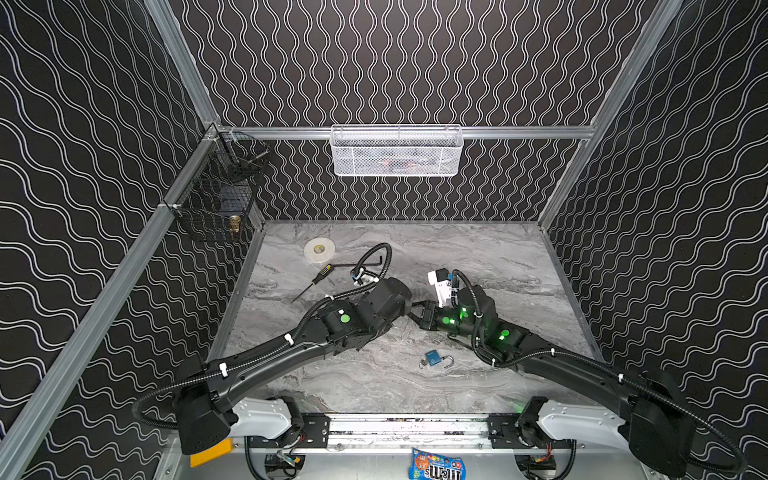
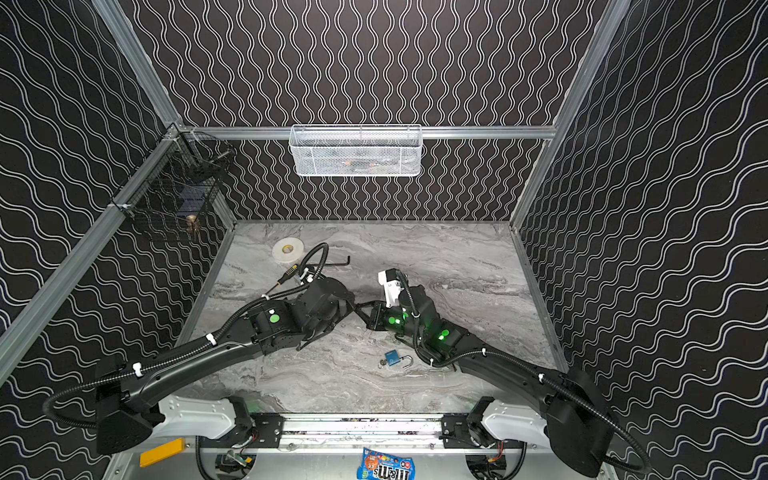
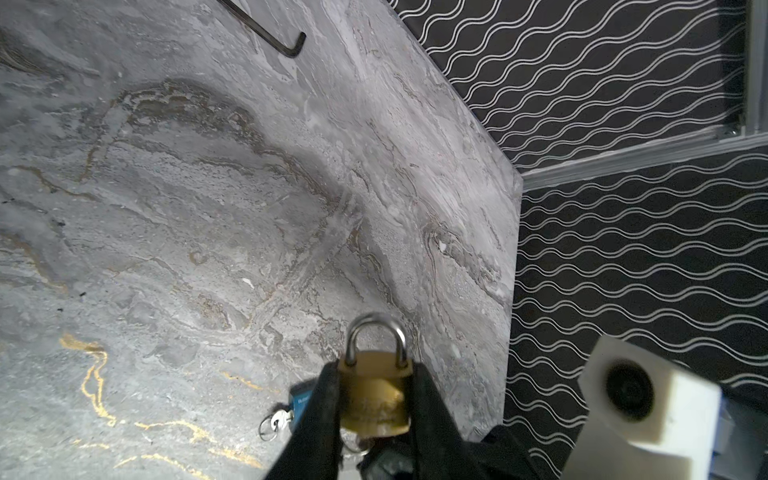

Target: Unlock with the key

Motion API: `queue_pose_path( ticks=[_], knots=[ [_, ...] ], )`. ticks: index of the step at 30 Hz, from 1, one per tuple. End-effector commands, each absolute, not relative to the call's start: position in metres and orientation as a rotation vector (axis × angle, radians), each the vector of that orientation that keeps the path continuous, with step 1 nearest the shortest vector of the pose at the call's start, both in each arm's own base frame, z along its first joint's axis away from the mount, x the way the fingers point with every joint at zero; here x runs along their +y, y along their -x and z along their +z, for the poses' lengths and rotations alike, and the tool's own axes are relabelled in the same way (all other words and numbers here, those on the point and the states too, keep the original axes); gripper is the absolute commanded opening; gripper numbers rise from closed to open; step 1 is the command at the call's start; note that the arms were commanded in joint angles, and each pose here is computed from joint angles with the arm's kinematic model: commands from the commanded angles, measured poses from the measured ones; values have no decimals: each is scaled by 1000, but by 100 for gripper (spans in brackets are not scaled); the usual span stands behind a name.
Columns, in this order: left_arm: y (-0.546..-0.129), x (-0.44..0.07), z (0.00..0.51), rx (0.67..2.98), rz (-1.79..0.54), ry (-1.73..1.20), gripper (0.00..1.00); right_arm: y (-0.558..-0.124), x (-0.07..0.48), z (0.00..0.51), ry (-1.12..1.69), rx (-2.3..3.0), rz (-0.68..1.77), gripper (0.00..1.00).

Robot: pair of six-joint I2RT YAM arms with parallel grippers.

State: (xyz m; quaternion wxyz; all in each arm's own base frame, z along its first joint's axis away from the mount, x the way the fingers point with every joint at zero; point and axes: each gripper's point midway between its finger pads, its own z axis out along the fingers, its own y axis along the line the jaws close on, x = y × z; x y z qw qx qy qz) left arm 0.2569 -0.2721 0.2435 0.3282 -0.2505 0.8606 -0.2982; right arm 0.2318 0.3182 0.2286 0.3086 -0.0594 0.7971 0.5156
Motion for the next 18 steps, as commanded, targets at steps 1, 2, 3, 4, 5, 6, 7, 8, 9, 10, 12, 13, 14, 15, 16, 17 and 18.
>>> queue_pose_path(
  ticks=[1, 2, 3, 4, 5, 6, 7, 8, 9, 10, 12, 13, 14, 15, 16, 17, 18],
  knots=[
    [-260, -264, 254, 2223, -771, 654, 4, -226, 316, 232, 199, 2088, 1362, 14],
    [-261, -261, 256, 2214, -760, 657, 4, -225, 314, 232, 195, 2090, 1363, 15],
    [-262, -257, 257, 2205, -746, 661, 4, -224, 313, 234, 183, 2090, 1377, 16],
    [-262, -253, 259, 2197, -732, 669, 4, -222, 314, 237, 175, 2083, 1399, 17],
    [-262, -250, 260, 2189, -723, 674, 4, -222, 315, 242, 172, 2072, 1415, 18],
    [-263, -248, 262, 2179, -717, 677, 4, -223, 315, 246, 157, 2070, 1430, 19],
    [-263, -246, 262, 2174, -714, 685, 4, -223, 317, 247, 137, 2074, 1450, 19],
    [-263, -245, 262, 2169, -713, 689, 4, -224, 318, 247, 109, 2089, 1467, 20],
    [-264, -245, 262, 2166, -712, 692, 4, -225, 320, 246, 82, 2106, 1477, 20],
    [-263, -245, 261, 2167, -712, 694, 4, -227, 322, 246, 71, 2113, 1486, 21],
    [-264, -244, 261, 2167, -711, 697, 4, -229, 326, 250, 73, 2109, 1499, 22],
    [-264, -245, 259, 2169, -709, 697, 4, -230, 327, 253, 71, 2105, 1504, 23],
    [-263, -245, 259, 2171, -711, 698, 4, -231, 328, 255, 65, 2101, 1509, 23],
    [-263, -245, 258, 2175, -708, 699, 4, -233, 329, 257, 58, 2095, 1513, 23],
    [-263, -246, 257, 2176, -709, 700, 4, -235, 330, 257, 49, 2096, 1513, 24],
    [-263, -246, 257, 2176, -711, 700, 4, -236, 331, 257, 41, 2102, 1512, 24],
    [-263, -246, 257, 2175, -712, 702, 4, -237, 333, 255, 37, 2113, 1509, 24]
  ],
)
